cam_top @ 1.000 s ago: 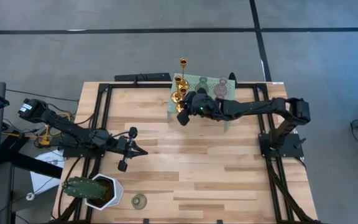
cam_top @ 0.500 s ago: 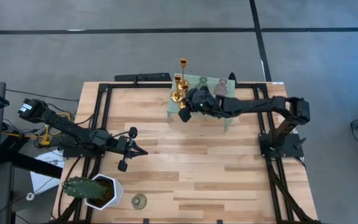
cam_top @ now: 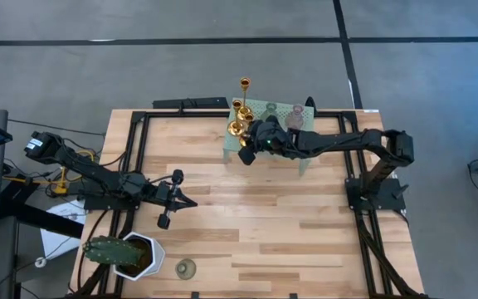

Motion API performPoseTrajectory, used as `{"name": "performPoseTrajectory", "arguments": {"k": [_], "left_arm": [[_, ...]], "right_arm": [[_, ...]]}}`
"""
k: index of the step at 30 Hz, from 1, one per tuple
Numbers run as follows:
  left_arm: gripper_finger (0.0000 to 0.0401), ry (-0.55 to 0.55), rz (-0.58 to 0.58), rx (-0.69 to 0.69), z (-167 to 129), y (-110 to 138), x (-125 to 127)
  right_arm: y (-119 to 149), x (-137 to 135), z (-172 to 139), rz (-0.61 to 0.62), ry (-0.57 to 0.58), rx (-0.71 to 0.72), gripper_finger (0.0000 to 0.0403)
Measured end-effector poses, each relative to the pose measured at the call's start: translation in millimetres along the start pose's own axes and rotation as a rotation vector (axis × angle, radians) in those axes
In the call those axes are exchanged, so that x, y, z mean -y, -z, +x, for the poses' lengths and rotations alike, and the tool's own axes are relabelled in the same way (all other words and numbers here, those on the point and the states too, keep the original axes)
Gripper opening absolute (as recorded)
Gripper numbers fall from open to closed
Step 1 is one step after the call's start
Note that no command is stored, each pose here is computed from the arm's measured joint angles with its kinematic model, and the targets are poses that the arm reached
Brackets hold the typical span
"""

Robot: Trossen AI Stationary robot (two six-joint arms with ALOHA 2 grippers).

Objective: Pick & Place candle stick holders
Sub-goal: Put the golden candle holder on the shelf aligned with the other golden candle holders, then put the green candle holder on the shelf aligned with the other green candle holder

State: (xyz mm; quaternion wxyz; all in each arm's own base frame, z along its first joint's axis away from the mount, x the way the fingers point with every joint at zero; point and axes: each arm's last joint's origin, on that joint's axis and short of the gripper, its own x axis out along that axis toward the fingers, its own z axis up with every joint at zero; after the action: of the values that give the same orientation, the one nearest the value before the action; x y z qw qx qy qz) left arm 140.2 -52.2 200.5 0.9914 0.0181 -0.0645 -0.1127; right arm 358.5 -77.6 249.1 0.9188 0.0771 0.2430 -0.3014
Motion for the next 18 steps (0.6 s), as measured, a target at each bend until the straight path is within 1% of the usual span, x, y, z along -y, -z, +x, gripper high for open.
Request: {"name": "performPoseTrajectory", "arguments": {"k": [4,11,14,18], "left_arm": [[0.0008,0.0,0.0,0.0,0.0,0.0,0.0],[0.0008,0.0,0.0,0.0,0.0,0.0,0.0],[0.0008,0.0,0.0,0.0,0.0,0.0,0.0],[0.0008,0.0,0.0,0.0,0.0,0.0,0.0]], "right_arm": [[1.3,-5.7,-2.3,-0.036,-0.014,0.0,0.0101],[2.3,-8.4,-3.4,-0.042,-0.016,-0.002,0.0119],[4.2,-6.4,-2.9,-0.05,-0.003,-0.023,0.0139],[6.4,-4.3,-2.7,-0.06,0.026,-0.043,0.0175]]}}
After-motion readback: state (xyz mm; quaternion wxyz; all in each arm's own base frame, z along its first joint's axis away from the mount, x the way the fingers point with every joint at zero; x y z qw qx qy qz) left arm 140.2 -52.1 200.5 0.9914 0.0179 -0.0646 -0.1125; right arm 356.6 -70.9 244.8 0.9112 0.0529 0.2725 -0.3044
